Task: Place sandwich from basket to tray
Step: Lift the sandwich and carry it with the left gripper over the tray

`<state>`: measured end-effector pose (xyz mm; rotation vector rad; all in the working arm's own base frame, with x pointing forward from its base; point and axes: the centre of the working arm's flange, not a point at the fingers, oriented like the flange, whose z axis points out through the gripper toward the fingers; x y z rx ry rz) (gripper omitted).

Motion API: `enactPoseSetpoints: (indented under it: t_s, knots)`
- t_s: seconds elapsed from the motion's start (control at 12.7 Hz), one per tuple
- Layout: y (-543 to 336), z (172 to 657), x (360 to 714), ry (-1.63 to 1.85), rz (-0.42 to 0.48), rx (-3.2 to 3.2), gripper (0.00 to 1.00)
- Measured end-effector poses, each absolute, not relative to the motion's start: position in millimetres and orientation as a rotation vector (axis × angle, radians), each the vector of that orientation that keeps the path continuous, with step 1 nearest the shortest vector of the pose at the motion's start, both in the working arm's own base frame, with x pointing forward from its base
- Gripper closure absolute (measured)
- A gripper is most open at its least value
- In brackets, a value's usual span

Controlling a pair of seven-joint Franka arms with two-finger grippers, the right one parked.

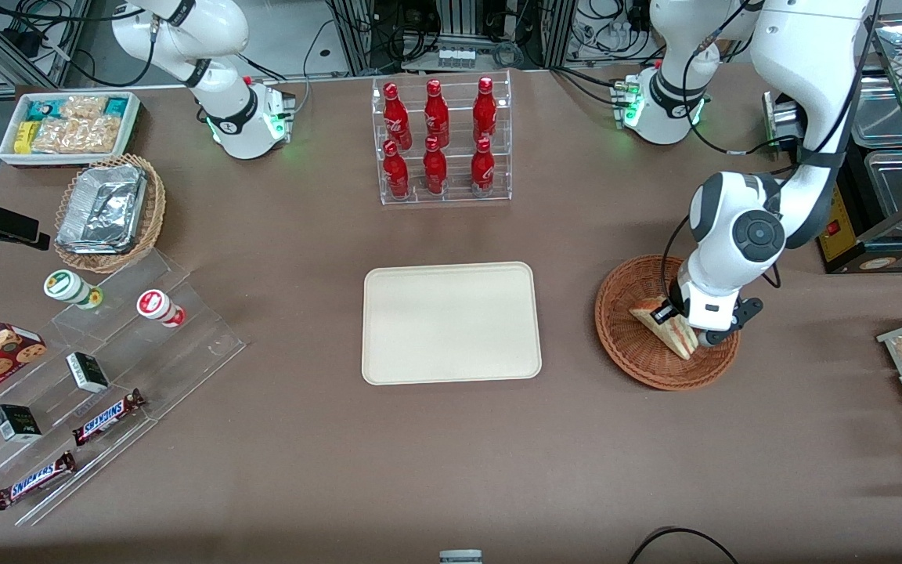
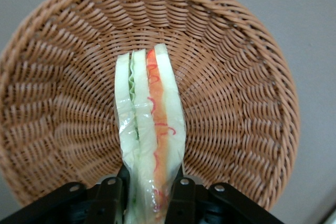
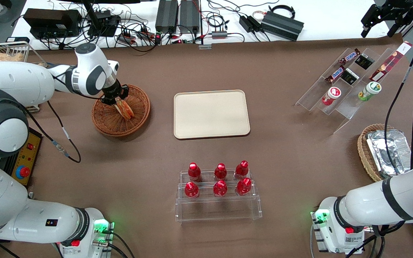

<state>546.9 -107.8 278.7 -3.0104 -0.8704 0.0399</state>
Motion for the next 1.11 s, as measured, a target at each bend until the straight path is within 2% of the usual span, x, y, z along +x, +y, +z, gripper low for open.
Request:
enactPoseSetpoints:
  t_s: [0.16, 0.32, 0.55, 0.71, 1.11]
  knots:
    - [-118, 329, 560, -0.795, 0.069, -3.018, 0.74]
    - [-147, 387, 573, -0.727, 0.072, -3.033, 0.83]
    - [-211, 445, 583, -0.632, 0.01, -3.096, 0.85]
    - [-253, 451, 582, -0.559, 0.01, -3.143, 0.85]
    - [-375, 418, 560, -0.426, 0.057, -3.171, 0.85]
